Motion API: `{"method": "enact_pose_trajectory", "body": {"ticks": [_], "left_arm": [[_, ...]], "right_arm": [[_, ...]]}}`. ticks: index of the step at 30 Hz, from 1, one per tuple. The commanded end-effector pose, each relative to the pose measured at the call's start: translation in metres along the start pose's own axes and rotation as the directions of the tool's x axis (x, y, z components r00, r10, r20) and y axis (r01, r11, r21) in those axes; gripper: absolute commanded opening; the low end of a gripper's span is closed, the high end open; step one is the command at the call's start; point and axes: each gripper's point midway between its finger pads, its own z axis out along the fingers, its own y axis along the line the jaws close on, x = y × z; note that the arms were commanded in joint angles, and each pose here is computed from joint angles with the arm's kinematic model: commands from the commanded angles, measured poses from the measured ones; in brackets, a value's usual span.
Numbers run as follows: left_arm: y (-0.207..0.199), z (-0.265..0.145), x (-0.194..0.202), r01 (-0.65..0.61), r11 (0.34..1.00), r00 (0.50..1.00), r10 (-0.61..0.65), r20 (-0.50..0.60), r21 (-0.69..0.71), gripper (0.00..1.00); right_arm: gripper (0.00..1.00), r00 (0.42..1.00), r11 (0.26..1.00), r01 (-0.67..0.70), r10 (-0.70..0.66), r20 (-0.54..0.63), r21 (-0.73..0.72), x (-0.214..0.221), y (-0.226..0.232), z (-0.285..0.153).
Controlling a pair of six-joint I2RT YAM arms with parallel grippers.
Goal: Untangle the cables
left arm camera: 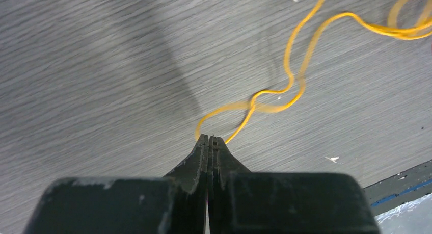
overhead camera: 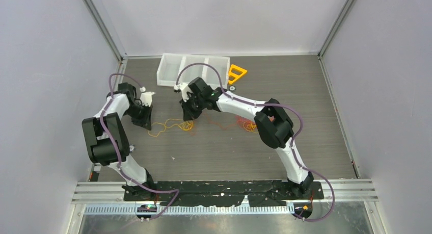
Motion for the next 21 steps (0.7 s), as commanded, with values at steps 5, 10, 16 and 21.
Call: {"method": "enact_pose_trajectory", "body": {"ticks": [5, 10, 16, 21], "left_arm": [[0.028, -0.073, -0.033, 0.041, 0.992, 0.964, -0.008, 0.267, -0.121, 0.0], [0.002, -0.119, -0.055, -0.026, 0.997, 0.903, 0.055, 0.426, -0.075, 0.0], [-0.088, -0.132, -0.084, -0.27, 0.947, 0.781, 0.111, 0.615, 0.172, 0.91], [-0.147, -0.128, -0.096, -0.479, 0.866, 0.647, 0.24, 0.723, 0.142, 0.99]], "right_arm": [[0.05, 0.955, 0.995, 0.004, -0.034, 0.296, 0.101, -0.09, -0.02, -0.164], [0.05, 0.929, 0.986, -0.052, -0.011, 0.369, 0.16, -0.089, -0.048, -0.24], [0.06, 0.942, 0.998, -0.024, 0.002, 0.337, 0.06, -0.071, -0.032, -0.243], [0.05, 0.922, 0.998, 0.053, -0.034, 0.385, -0.038, -0.085, -0.001, -0.26]]}}
